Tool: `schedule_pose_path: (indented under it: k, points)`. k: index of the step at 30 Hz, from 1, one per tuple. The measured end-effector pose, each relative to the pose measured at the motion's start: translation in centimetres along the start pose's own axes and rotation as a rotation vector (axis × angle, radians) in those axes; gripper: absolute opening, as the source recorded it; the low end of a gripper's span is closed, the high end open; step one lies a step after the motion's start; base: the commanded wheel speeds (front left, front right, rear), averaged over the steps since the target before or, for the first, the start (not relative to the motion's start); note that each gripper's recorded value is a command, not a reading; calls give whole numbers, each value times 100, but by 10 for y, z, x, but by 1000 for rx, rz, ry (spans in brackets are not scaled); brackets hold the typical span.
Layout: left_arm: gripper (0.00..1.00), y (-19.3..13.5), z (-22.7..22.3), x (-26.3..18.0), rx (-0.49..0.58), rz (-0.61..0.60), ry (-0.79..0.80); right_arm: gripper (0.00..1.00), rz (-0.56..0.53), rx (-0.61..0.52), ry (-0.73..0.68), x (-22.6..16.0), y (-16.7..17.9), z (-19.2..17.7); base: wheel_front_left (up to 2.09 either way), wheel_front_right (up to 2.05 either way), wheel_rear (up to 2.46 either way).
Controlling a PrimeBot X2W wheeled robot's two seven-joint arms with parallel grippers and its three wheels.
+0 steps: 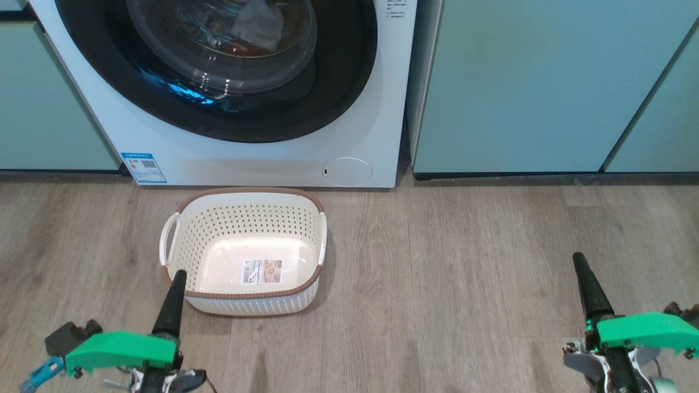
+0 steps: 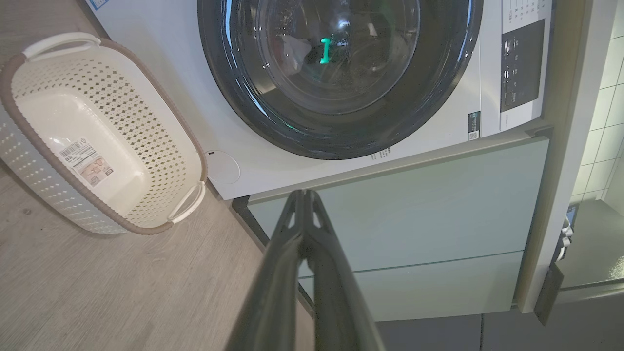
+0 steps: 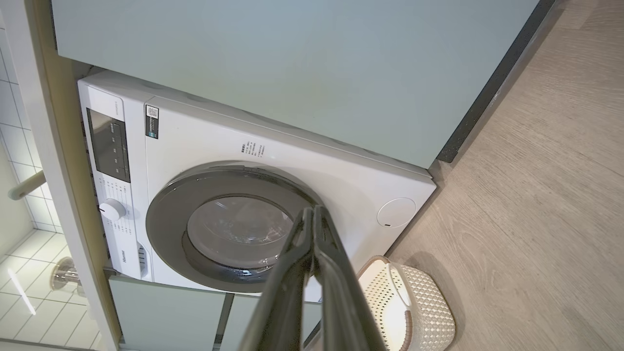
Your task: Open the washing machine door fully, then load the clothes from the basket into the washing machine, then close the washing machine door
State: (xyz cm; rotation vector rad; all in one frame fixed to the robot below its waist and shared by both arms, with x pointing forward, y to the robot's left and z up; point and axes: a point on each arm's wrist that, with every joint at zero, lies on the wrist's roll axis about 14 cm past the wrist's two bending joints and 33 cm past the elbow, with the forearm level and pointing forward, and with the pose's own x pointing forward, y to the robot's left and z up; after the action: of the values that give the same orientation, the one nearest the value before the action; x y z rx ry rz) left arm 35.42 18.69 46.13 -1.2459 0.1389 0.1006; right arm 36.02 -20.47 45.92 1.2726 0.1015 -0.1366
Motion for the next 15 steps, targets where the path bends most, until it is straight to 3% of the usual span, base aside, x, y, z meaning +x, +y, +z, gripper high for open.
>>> schedule_pose_path:
  k: [15]
  points:
    - [0, -9, 4, 9, -166, -33, 6, 0, 23, 153, 4, 5, 7, 3, 0, 0, 0]
